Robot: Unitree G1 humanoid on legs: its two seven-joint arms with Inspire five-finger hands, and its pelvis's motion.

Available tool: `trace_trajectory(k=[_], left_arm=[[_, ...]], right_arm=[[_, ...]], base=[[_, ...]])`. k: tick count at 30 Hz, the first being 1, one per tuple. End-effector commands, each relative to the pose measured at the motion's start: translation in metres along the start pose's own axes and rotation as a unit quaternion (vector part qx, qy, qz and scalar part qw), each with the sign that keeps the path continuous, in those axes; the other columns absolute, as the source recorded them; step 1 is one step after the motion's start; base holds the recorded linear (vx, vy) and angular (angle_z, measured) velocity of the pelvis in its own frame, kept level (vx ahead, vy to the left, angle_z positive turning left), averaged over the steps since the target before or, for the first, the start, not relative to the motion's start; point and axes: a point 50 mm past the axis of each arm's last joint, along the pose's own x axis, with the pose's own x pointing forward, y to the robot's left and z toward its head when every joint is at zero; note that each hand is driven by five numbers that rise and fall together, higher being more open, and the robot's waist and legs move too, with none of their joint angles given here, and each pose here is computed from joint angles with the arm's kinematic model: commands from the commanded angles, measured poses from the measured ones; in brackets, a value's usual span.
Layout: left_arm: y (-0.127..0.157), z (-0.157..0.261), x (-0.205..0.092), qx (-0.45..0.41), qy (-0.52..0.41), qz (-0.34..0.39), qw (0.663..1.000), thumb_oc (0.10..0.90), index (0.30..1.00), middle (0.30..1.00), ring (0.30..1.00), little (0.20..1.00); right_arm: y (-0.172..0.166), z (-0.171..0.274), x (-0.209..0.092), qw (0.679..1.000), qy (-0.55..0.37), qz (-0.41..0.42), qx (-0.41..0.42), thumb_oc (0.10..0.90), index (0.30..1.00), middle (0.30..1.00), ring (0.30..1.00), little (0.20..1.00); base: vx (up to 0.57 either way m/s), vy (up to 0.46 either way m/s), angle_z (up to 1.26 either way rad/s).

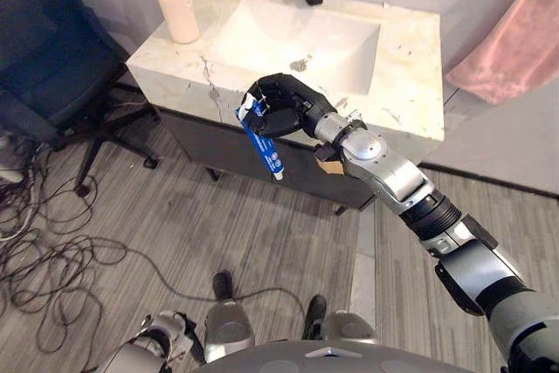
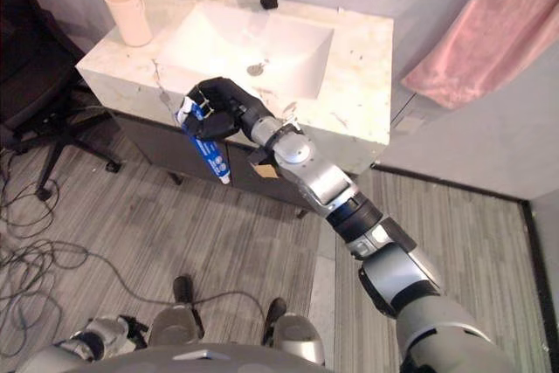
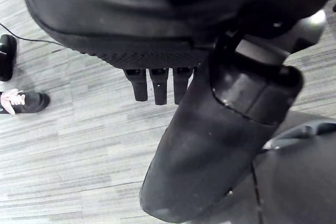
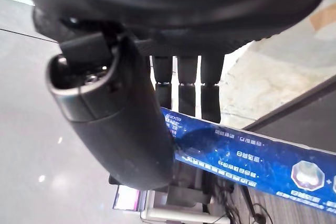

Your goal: Organize the bathroom.

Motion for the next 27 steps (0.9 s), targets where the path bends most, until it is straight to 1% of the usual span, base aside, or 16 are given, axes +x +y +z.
trace_trajectory(k=[1,5,7,9,11,15,19,23,27], left_arm=[[0.019,-0.021,0.000,0.036,0.041,0.028,0.998,0.800,0.900,0.900,0.900,0.900],[0.019,-0.028,0.000,0.030,0.059,0.014,0.998,0.800,0.900,0.900,0.900,0.900],[0.020,-0.032,0.000,0.028,0.066,0.015,0.997,0.800,0.900,0.900,0.900,0.900],[0.021,-0.037,0.000,0.009,0.070,0.014,0.997,0.800,0.900,0.900,0.900,0.900],[0.023,-0.037,-0.001,0.015,0.075,0.016,0.997,0.800,0.900,0.900,0.900,0.900],[0.027,-0.022,-0.002,0.031,0.065,0.025,0.997,0.800,0.900,0.900,0.900,0.900],[0.038,-0.014,-0.004,0.043,0.057,0.040,0.997,0.800,0.900,0.900,0.900,0.900],[0.033,-0.002,-0.005,0.049,0.040,0.024,0.998,0.800,0.900,0.900,0.900,0.900],[0.024,0.003,-0.004,0.042,0.038,0.013,0.998,0.800,0.900,0.900,0.900,0.900]], right_arm=[[-0.017,0.093,0.007,0.976,-0.214,-0.026,-0.029,0.400,0.300,0.300,0.300,0.300],[-0.016,0.095,0.005,0.976,-0.218,-0.022,-0.016,0.400,0.300,0.300,0.300,0.300],[-0.016,0.098,0.003,0.974,-0.228,-0.015,-0.013,0.400,0.300,0.300,0.300,0.300],[-0.016,0.104,-0.001,0.971,-0.241,-0.010,-0.006,0.400,0.300,0.300,0.300,0.300],[-0.017,0.111,-0.005,0.969,-0.245,-0.012,-0.009,0.400,0.300,0.300,0.300,0.300],[-0.014,0.116,-0.003,0.969,-0.240,-0.043,-0.027,0.400,0.300,0.300,0.300,0.300],[-0.025,0.115,-0.003,0.969,-0.238,-0.063,-0.031,0.400,0.300,0.300,0.300,0.300],[-0.030,0.104,0.000,0.971,-0.225,-0.070,-0.039,0.400,0.300,0.300,0.300,0.300],[-0.036,0.096,-0.002,0.969,-0.230,-0.080,-0.034,0.400,0.300,0.300,0.300,0.300]], base=[[0.13,0.127,0.32],[0.12,0.146,0.48],[0.10,0.156,-0.12],[0.10,0.157,-0.23],[0.11,0.048,-0.05],[0.14,-0.172,0.30],[0.06,-0.191,1.13],[0.12,-0.121,0.90],[0.18,-0.077,0.05]])
